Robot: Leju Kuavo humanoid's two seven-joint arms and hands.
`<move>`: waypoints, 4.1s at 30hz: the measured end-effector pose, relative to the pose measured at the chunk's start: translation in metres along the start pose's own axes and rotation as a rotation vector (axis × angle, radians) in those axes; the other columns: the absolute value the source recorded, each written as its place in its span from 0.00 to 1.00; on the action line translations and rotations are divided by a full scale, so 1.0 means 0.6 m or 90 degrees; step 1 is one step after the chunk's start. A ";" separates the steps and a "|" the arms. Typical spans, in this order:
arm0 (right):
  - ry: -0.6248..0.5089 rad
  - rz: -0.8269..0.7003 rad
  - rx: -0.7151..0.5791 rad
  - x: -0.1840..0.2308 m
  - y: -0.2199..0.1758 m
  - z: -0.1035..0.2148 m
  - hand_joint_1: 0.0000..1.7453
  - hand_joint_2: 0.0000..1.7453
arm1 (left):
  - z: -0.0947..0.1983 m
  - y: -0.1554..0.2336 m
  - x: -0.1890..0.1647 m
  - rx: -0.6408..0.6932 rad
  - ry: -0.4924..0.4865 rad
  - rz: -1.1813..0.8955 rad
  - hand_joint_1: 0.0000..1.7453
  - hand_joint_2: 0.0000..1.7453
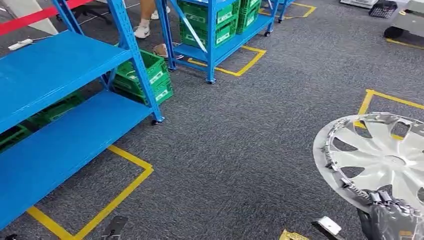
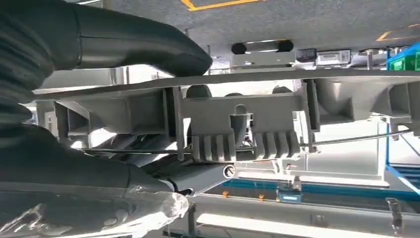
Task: Take the parts from the cabinet and place them on the table.
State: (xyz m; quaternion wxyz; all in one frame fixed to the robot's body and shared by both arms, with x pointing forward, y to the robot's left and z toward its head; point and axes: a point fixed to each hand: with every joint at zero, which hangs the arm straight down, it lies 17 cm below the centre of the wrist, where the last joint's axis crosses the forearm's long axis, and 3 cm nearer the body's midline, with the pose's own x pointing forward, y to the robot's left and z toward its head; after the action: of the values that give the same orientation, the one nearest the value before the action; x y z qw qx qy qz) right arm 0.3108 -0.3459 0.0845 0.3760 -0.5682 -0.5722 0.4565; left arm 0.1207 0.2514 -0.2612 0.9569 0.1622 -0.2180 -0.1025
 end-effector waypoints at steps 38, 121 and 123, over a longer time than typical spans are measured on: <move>0.015 -0.007 0.011 -0.012 0.012 -0.001 1.00 1.00 | 0.000 -0.007 0.015 -0.005 -0.012 -0.006 0.00 0.00; 0.033 0.058 0.001 -0.060 -0.012 0.010 1.00 1.00 | 0.004 -0.013 0.012 -0.010 -0.015 0.003 0.00 0.00; 0.033 0.058 -0.001 -0.060 -0.014 0.007 1.00 1.00 | 0.005 -0.014 0.009 -0.011 -0.013 0.003 0.00 0.00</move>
State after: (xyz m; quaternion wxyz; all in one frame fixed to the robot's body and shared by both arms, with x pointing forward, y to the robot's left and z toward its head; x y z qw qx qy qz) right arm 0.3067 -0.3818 0.0942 0.3689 -0.6055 -0.5365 0.4576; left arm 0.1234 0.2414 -0.2596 0.9561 0.1527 -0.2275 -0.1036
